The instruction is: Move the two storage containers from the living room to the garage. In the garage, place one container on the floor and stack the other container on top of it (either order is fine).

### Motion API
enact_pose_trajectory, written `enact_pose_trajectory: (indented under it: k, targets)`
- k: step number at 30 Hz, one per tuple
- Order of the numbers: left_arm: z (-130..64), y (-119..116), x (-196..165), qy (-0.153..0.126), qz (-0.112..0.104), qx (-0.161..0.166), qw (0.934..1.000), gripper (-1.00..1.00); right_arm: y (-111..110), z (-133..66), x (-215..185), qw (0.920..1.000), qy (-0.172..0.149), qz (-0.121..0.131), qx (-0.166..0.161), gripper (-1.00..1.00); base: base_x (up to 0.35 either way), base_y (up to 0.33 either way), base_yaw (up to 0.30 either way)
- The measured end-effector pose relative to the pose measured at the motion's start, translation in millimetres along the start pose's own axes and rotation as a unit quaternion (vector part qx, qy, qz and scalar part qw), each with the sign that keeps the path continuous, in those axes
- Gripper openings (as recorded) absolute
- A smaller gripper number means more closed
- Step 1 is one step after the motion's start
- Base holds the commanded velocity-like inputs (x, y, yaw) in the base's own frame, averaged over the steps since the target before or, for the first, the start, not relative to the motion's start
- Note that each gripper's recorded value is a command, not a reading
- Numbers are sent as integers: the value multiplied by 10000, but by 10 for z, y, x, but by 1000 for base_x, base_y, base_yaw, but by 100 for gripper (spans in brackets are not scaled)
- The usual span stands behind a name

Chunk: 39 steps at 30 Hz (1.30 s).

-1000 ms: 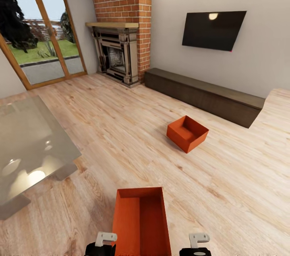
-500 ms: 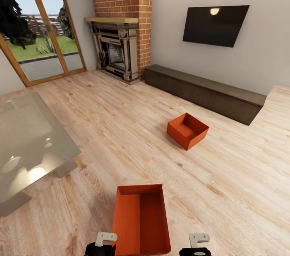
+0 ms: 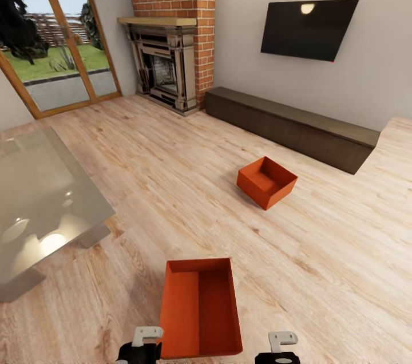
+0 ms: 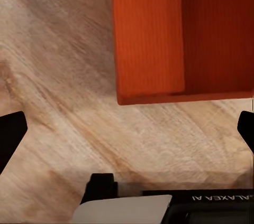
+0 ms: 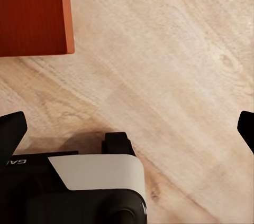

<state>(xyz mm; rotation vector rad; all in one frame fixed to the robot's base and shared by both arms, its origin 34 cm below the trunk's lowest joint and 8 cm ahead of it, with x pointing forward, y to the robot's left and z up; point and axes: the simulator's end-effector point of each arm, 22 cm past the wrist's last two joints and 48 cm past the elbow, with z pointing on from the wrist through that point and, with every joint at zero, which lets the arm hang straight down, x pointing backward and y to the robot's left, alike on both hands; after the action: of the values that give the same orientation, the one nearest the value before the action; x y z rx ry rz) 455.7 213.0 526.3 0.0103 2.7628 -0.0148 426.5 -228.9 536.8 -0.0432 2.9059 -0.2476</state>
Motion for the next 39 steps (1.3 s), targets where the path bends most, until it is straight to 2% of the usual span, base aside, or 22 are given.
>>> enact_pose_trajectory:
  k: [5, 10, 19, 39]
  targets:
    - [16, 98, 21, 36, -287, -47, 9996, 100, 3, 15, 32, 10000, 36, -12, 2, 100, 0, 0, 0]
    - [23, 148, 23, 34, -370, -69, 9993, 100, 5, 22, 45, 10000, 50, -17, 3, 100, 0, 0, 0]
    - [28, 172, -19, -11, -407, -77, 9991, 100, 4, 27, 54, 10000, 59, -19, 6, 100, 0, 0, 0]
    - [74, 163, 121, 137, -407, -75, 9991, 100, 29, 81, 185, 9998, 208, -64, -11, 100, 0, 0, 0]
